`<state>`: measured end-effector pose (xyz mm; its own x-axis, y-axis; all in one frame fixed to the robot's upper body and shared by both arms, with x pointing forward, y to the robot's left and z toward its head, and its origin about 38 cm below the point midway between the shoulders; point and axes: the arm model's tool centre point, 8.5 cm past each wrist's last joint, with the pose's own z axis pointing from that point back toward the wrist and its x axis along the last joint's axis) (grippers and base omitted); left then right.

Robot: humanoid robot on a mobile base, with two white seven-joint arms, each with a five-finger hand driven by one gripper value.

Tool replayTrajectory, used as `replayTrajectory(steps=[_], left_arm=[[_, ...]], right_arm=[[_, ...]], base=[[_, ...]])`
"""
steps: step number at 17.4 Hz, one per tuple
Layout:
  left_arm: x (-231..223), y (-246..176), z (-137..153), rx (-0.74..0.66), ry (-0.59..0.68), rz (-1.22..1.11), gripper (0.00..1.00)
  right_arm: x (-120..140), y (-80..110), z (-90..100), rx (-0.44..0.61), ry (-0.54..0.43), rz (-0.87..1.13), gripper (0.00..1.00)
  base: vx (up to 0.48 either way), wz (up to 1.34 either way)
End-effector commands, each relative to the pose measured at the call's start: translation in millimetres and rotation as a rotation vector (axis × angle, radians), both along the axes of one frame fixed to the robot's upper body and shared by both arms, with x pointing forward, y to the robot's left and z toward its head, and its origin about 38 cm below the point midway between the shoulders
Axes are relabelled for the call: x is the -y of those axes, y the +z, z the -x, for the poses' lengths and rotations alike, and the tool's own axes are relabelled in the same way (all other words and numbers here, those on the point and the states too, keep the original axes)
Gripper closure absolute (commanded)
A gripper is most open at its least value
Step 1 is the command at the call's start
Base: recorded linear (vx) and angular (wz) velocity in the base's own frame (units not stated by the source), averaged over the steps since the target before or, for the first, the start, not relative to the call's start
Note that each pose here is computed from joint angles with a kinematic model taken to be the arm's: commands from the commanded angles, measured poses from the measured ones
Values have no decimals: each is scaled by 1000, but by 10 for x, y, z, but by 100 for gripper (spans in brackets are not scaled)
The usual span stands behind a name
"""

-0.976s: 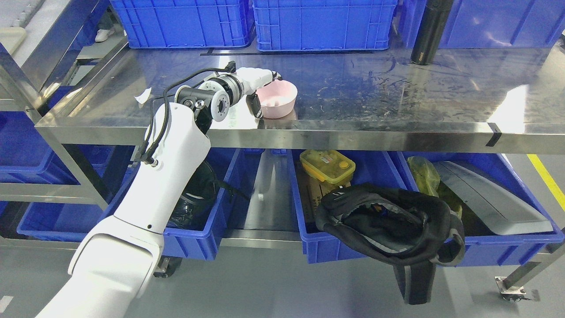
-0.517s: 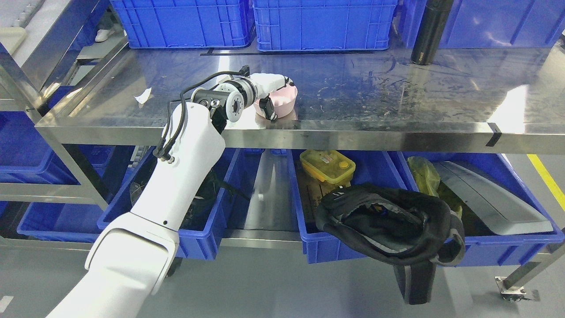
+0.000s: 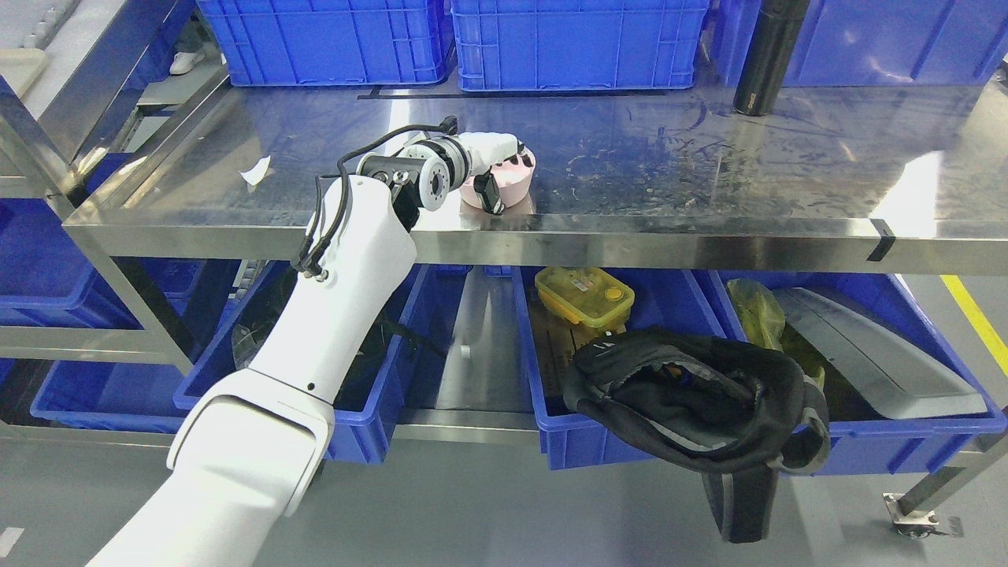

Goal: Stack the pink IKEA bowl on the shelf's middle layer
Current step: 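Close the left hand fingers around the pink bowl's rim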

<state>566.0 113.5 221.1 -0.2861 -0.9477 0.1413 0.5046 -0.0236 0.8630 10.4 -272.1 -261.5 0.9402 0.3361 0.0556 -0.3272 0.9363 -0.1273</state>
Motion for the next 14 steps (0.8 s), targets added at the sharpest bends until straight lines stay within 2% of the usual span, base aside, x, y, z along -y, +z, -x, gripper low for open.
replayTrajectory(steps=[1, 7, 14], left_arm=[[-145, -120, -52, -41, 38, -12, 40], [-317, -221, -93, -83, 85, 31, 53], [-413, -150, -133, -56, 125, 126, 75]], right_arm=[[101, 7, 40, 2, 0, 15, 0], [101, 7, 40, 2, 0, 15, 0], [101, 7, 40, 2, 0, 15, 0]], base=[[0, 0], [0, 0], [0, 0]])
